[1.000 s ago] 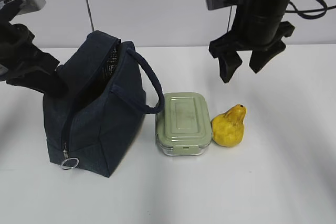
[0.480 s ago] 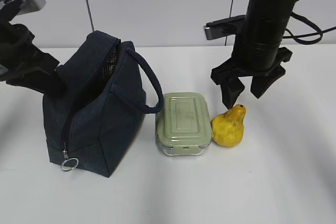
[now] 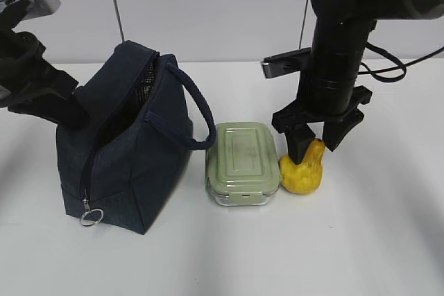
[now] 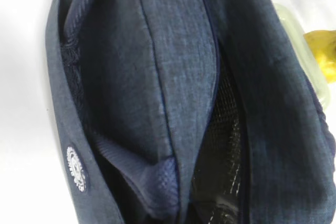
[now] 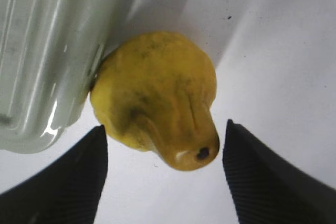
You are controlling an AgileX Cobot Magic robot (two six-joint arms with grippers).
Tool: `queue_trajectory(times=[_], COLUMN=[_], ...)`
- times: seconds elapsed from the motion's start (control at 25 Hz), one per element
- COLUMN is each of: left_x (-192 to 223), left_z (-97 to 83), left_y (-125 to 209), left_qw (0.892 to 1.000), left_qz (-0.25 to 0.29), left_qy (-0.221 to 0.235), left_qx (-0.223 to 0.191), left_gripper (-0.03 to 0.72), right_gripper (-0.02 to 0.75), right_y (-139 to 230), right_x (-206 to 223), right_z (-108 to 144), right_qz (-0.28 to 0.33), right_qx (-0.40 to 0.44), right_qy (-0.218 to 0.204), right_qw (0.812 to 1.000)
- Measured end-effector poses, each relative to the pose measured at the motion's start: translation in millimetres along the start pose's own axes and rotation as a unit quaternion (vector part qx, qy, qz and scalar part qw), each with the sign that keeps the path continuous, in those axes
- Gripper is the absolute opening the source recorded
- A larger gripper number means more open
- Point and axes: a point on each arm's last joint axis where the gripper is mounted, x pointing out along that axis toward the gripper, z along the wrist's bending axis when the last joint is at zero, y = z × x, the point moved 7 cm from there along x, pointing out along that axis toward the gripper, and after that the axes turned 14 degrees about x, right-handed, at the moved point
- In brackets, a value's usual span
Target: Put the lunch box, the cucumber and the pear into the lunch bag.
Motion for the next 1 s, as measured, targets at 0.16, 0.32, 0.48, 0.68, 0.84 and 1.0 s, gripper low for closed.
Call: queue_trajectory(times=[0.16,0.32,0.48,0.68,0.84,1.0], left_x=[0.0,0.0,0.0,0.0,0.0,0.0], left_z=[0.2,0.5,0.8,0.8,0.8,0.8], left_y=[0.1,0.4,0.7,0.7,0.7,0.7], left_qw=[1.0,1.0,1.0,1.0,1.0,1.0], left_qz=[0.0,0.001,0.002,0.002,0.002,0.002], left_qy=[-0.001,-0.002,-0.003,-0.002,-0.002,-0.002], left_qx=[0.0,0.001,0.002,0.002,0.002,0.002], left_gripper=[0.001,0.001,0.001,0.001,0.001,0.001], right_gripper=[0.445,0.21,0.176,0.165,0.165,0.165], right_y=[-0.1,-0.3,-0.1,-7.1,-22.5,-26.6], right_x=[7.5,9.9,8.2,-22.7,-84.5,-125.9], right_z=[-0.3,0.0,-0.6,-9.7,-2.7,15.3], right_qz=[0.009,0.011,0.01,-0.037,-0.129,-0.183], right_qx=[-0.005,-0.007,-0.009,-0.021,-0.019,-0.031], right_qy=[0.001,0.0,0.003,0.03,0.016,-0.004], right_qw=[1.0,1.0,1.0,0.999,0.991,0.983])
